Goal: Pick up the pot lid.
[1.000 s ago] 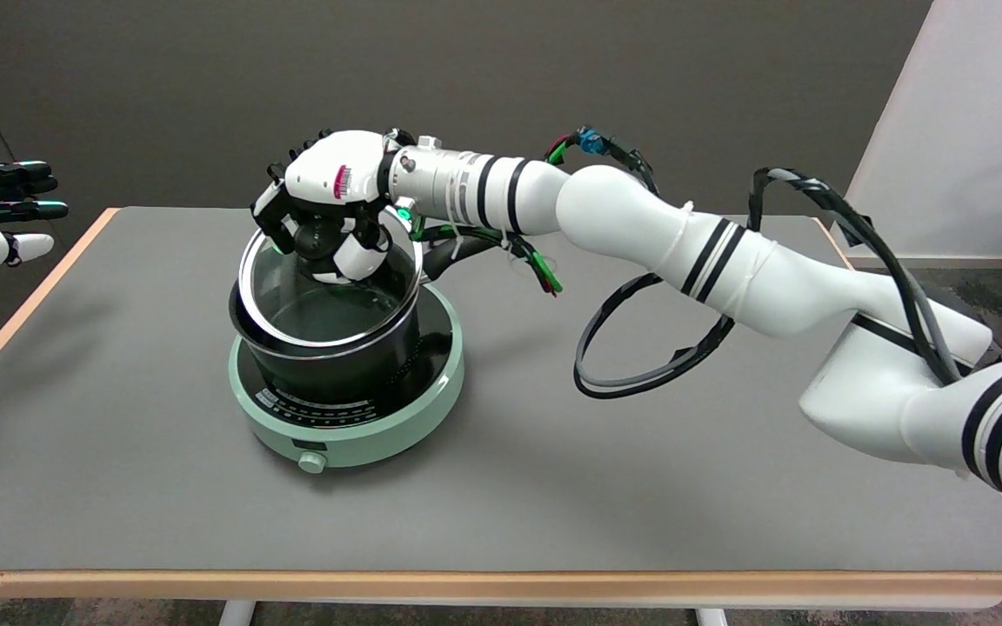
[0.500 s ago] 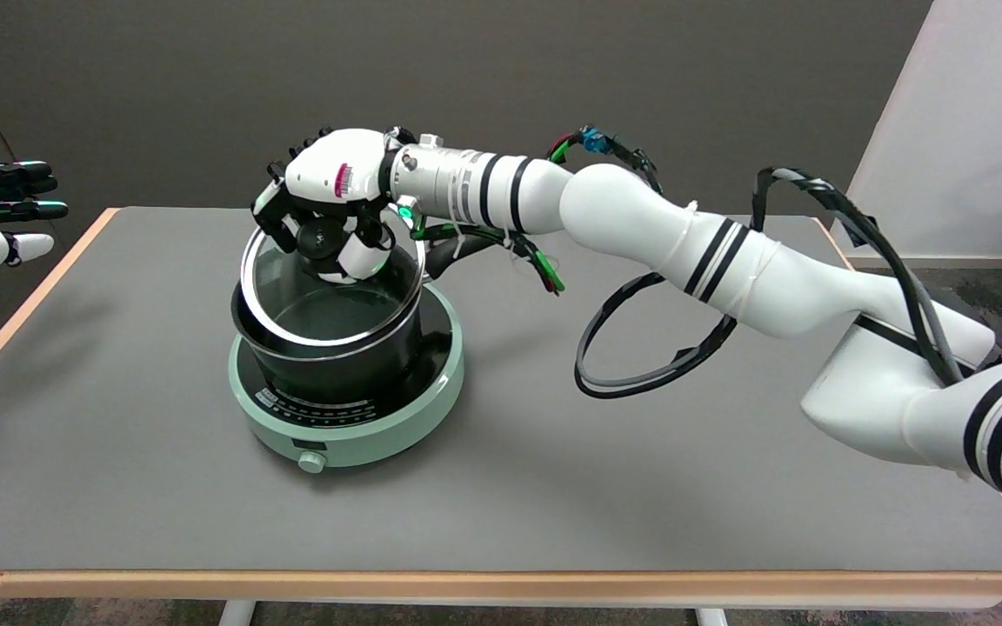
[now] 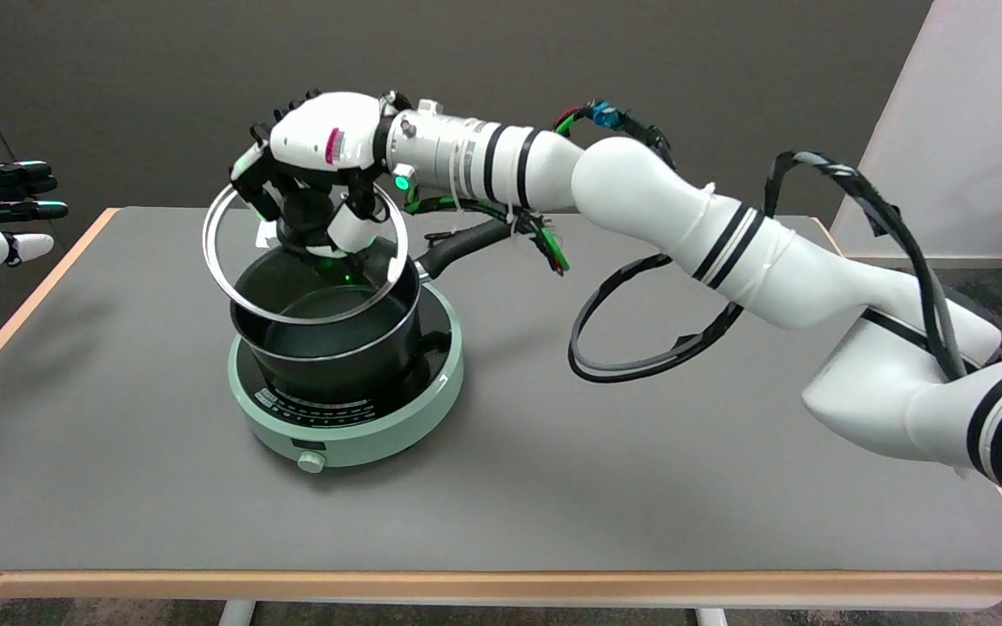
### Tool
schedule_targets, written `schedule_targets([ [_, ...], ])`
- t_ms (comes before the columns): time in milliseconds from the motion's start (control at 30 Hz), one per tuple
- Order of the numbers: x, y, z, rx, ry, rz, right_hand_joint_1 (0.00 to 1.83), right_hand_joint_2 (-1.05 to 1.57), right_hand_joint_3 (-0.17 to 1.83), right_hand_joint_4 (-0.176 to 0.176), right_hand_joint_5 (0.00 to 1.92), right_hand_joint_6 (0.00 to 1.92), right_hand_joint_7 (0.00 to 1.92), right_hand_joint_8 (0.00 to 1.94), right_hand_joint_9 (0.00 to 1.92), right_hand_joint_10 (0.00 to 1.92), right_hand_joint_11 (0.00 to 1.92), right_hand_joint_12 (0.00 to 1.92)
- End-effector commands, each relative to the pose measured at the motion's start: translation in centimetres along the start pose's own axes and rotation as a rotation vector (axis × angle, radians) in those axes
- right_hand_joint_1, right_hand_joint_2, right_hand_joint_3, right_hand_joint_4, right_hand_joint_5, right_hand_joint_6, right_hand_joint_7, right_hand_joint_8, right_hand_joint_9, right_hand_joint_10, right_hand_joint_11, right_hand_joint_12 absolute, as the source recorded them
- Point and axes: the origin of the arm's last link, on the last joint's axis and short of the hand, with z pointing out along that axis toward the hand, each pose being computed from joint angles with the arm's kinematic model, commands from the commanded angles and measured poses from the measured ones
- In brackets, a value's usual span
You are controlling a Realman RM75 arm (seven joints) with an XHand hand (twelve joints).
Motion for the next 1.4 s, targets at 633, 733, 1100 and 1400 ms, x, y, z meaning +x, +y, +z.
schedule_targets([
  [633,7.1,10.0,-6.2,-0.238,0.138,-0.034,1.36,0.8,0.75,0.176,0.61,1.44,0.89,1.39,0.83,1.56,0.73,1.63],
  [733,7.1,12.4,-8.0,-0.322,0.149,-0.051,1.36,0.81,0.74,0.176,0.62,1.44,0.88,1.39,0.83,1.56,0.73,1.63],
  [1100,5.2,18.9,-14.7,-0.555,0.054,-0.177,1.37,0.77,0.8,0.176,0.6,1.48,0.9,1.4,0.83,1.56,0.73,1.61],
  [1400,1.5,22.6,-21.1,-0.7,-0.049,-0.188,1.36,0.78,0.78,0.176,0.6,1.48,0.89,1.39,0.83,1.56,0.73,1.61],
])
